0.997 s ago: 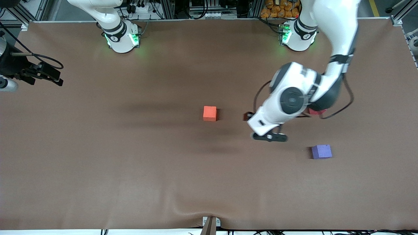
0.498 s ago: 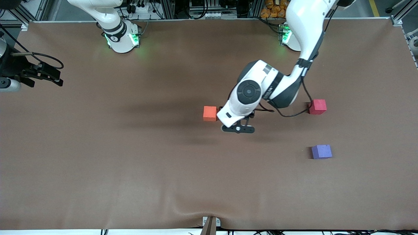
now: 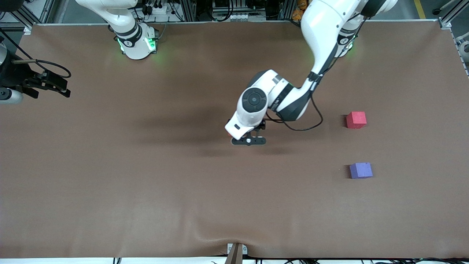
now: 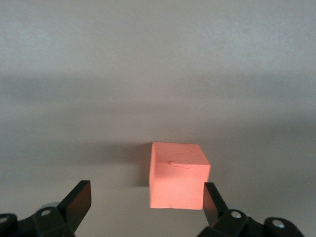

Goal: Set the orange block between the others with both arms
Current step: 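Move the left gripper over to the orange cube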

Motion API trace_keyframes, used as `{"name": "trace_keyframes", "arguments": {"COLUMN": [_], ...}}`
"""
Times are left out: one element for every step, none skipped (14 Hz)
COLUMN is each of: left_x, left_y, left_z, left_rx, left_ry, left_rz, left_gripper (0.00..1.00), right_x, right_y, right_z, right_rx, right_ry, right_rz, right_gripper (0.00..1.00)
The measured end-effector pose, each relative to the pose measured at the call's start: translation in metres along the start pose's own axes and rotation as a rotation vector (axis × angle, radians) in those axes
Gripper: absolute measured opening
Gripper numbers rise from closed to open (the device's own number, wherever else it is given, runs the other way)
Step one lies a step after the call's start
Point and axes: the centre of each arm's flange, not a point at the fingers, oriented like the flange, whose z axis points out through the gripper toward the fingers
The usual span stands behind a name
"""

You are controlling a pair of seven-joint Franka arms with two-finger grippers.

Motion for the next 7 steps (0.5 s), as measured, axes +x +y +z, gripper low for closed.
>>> {"name": "trace_keyframes", "arguments": {"left_x": [-0.001,-0.001,-0.001,-0.002,-0.005,-0.008,-0.011], "left_y": [0.003,0.005,0.005,0.007,0.011,0.015,0.019], "left_z": [0.005,0.010,0.014,0.016,0.015,0.015,0.014], "left_rx": [-0.002,-0.002,-0.001,-0.001,-0.002,-0.003,-0.005], "left_ry": [0.000,-0.001,-0.002,-0.003,-0.001,0.000,0.003], "left_rz": [0.002,0.005,0.010,0.017,0.024,0.032,0.038], "left_gripper": [1.00,1.00,1.00,1.00,1.00,1.00,1.00], "right_x": [0.000,0.000,0.000,0.000,0.000,0.000,0.000], "right_y": [0.000,0.000,0.000,0.000,0.000,0.000,0.000], "right_z": [-0.001,-0.001,-0.002,-0.003,-0.003,-0.003,-0.003], "right_rx": [0.000,0.000,0.000,0.000,0.000,0.000,0.000], "right_ry": [0.002,0.003,0.004,0.005,0.006,0.006,0.006], "right_rz": [0.000,0.000,0.000,0.001,0.001,0.001,0.001], "right_gripper": [1.00,1.00,1.00,1.00,1.00,1.00,1.00]}}
